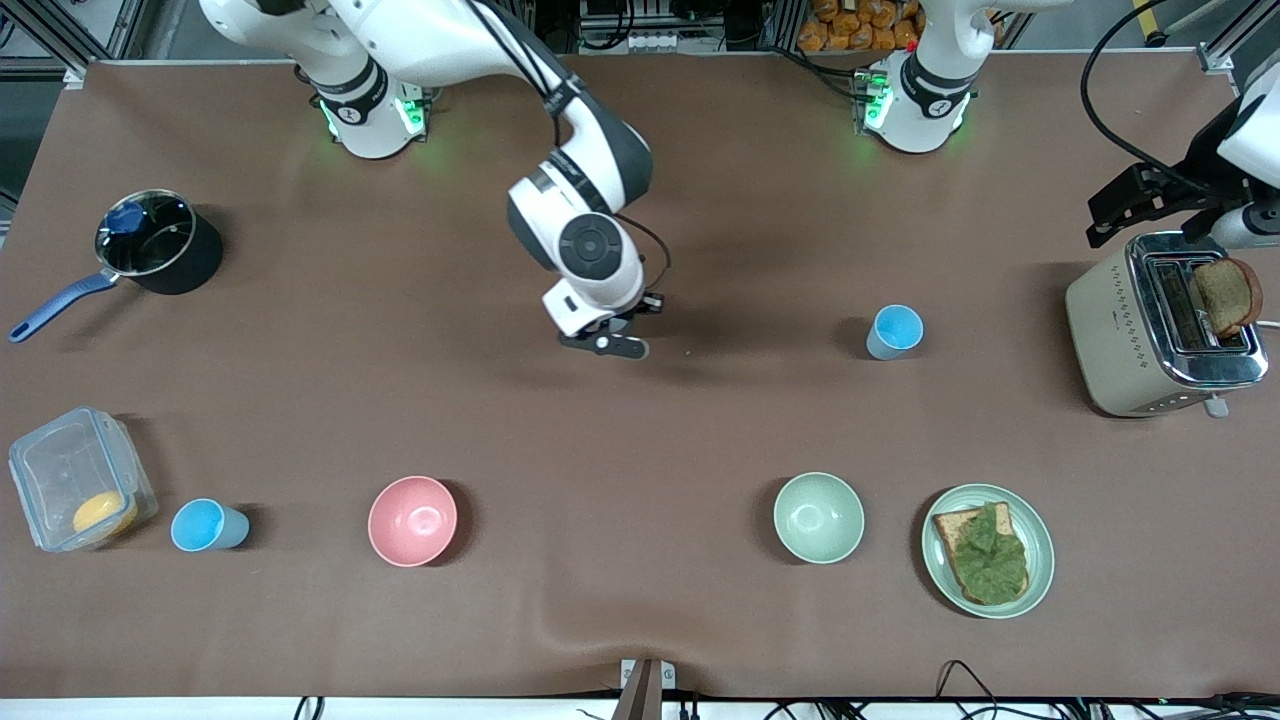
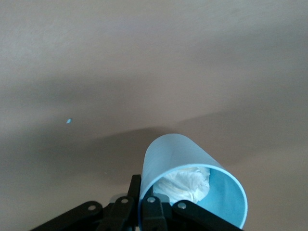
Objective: Stack blue cups with both arms
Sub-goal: 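Carry the cup to the table center and open the right gripper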
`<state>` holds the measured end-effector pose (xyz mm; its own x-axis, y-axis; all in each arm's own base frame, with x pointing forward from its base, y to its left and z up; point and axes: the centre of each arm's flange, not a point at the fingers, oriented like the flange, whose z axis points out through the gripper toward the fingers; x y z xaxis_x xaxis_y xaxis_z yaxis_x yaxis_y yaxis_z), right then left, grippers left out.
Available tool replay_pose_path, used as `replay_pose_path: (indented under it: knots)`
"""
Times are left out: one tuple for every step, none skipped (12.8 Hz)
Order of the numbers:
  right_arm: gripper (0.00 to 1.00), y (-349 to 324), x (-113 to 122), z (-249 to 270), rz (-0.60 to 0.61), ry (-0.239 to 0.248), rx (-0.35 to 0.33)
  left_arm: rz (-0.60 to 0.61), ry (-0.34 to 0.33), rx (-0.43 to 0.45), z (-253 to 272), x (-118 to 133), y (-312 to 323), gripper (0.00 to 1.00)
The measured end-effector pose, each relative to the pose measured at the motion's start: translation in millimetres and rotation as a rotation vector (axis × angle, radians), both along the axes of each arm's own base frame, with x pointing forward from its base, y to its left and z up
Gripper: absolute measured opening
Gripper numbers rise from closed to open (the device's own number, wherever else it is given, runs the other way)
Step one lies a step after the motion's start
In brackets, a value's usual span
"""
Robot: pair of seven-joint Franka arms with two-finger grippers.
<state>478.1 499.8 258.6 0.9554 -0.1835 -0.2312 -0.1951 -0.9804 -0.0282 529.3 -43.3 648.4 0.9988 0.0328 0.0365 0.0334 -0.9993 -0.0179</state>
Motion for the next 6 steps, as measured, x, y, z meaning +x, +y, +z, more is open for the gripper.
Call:
replay_pose_path:
  knots:
    - [0.03,6,-4,-10,0.007,-0.002,0.001,0.0,0.0,0.0,0,0,0,1.0]
    - [0.04,11,-9,-17,0.014,-0.001,-0.002,0.0,0.0,0.0,0,0,0,1.0]
    - [0.07,16,-12,-23,0.021,-0.006,0.001,0.0,0.0,0.0,0,0,0,1.0]
    - [0.08,20,-15,-25,0.026,-0.014,0.007,0.0,0.0,0.0,0,0,0,1.0]
    - [0.17,24,-17,-23,0.031,-0.02,0.013,0.0,0.0,0.0,0,0,0,1.0]
    - [0.29,28,-17,-18,0.035,-0.027,0.02,0.0,0.0,0.0,0,0,0,1.0]
